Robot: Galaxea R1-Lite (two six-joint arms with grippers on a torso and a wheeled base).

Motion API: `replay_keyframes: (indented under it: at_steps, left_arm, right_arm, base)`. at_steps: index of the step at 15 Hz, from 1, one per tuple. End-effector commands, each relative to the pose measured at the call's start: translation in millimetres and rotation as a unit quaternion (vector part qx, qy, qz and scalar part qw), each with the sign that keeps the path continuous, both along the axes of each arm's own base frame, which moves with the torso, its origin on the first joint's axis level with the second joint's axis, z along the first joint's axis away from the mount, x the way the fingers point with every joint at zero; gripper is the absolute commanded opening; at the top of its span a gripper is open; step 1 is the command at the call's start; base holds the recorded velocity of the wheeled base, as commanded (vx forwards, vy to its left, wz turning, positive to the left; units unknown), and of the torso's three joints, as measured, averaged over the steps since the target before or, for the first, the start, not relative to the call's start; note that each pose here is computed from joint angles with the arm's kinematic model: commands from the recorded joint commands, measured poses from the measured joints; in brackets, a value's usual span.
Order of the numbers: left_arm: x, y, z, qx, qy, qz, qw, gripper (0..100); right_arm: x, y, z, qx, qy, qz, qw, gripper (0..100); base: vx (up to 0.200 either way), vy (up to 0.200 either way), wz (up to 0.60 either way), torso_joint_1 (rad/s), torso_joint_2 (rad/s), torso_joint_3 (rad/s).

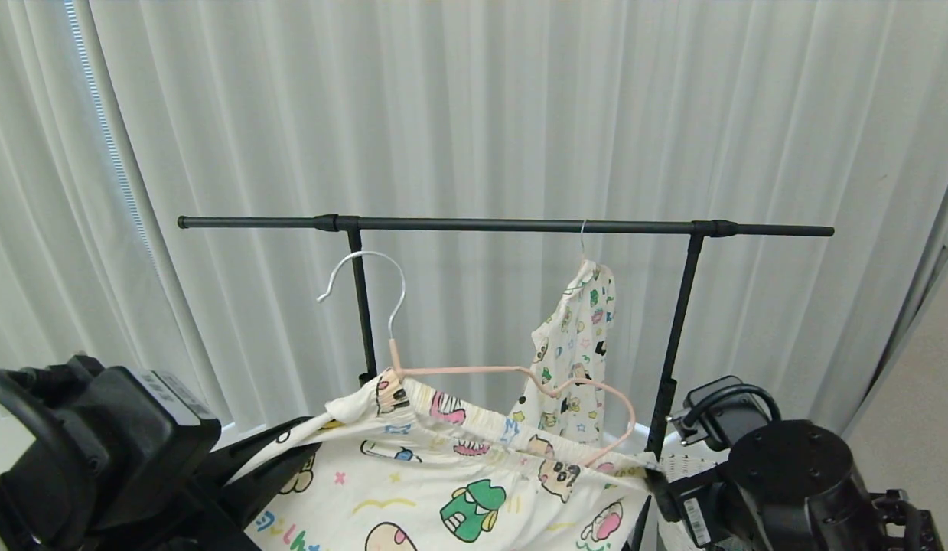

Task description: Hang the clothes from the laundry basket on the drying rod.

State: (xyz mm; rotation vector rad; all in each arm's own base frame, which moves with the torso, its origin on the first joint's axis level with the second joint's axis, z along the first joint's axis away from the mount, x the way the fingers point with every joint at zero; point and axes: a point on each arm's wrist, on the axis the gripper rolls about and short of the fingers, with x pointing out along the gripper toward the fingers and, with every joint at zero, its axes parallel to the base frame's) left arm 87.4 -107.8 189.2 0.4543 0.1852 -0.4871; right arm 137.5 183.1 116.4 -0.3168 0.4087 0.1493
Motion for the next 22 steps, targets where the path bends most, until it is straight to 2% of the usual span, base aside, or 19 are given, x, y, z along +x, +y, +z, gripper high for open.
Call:
replay_keyframes:
  at_steps: [1,3,6,9,12,15,19,20,22]
  left_arm:
    - [-1.7,4.3,-7.0,0.009,0.005,0.004,0.9999,0]
    - [-3.3,5.4,-12.1,0.013,0.014,-0.012,0.9998,0]
    - [-4.8,7.2,-13.3,0.023,0.008,-0.018,0.9995,0]
    - [-11.7,14.3,-12.9,0.034,-0.007,-0.068,0.9971,0]
    - [-16.1,19.1,-21.2,0.06,-0.011,-0.096,0.9935,0]
    - [-14.9,23.2,-30.9,0.098,-0.011,-0.091,0.991,0]
    - [-13.5,25.6,-31.8,0.105,-0.013,-0.083,0.9909,0]
    - [-9.6,27.6,-32.7,0.124,-0.016,-0.069,0.9898,0]
    - [3.9,31.6,-35.9,0.184,-0.017,-0.034,0.9821,0]
  right_arm:
    - [2.0,-10.3,7.9,0.012,-0.01,-0.016,0.9997,100]
    - [1.9,-13.4,8.8,0.013,-0.012,-0.02,0.9996,100]
    - [5.3,-16.6,9.4,0.008,-0.011,-0.024,0.9996,100]
    - [15.6,-23.9,10.7,0.003,-0.008,-0.036,0.9993,100]
    - [19.0,-22.7,15.3,0.013,-0.011,-0.034,0.9993,100]
    - [19.4,-22.2,17.4,0.017,-0.014,-0.034,0.9992,100]
    - [20.5,-24.6,18.6,0.018,-0.015,-0.038,0.999,100]
    - [20.0,-23.5,23.8,0.016,-0.019,-0.02,0.9995,100]
    - [19.8,-21.2,36.8,0.011,-0.031,0.02,0.9993,100]
  base:
    - [0.0,0.0,0.0,0.0,0.0,0.0]
    - [0.0,0.0,0.0,0.0,0.0,0.0]
    - [0.0,0.0,0.0,0.0,0.0,0.0]
    - [0.0,0.0,0.0,0.0,0.0,0.0]
    - [0.0,0.0,0.0,0.0,0.0,0.0]
    - [0.0,0.0,0.0,0.0,0.0,0.0]
    - [0.0,0.0,0.0,0.0,0.0,0.0]
    - [0.0,0.0,0.0,0.0,0.0,0.0]
    - [0.0,0.0,0.0,0.0,0.0,0.0]
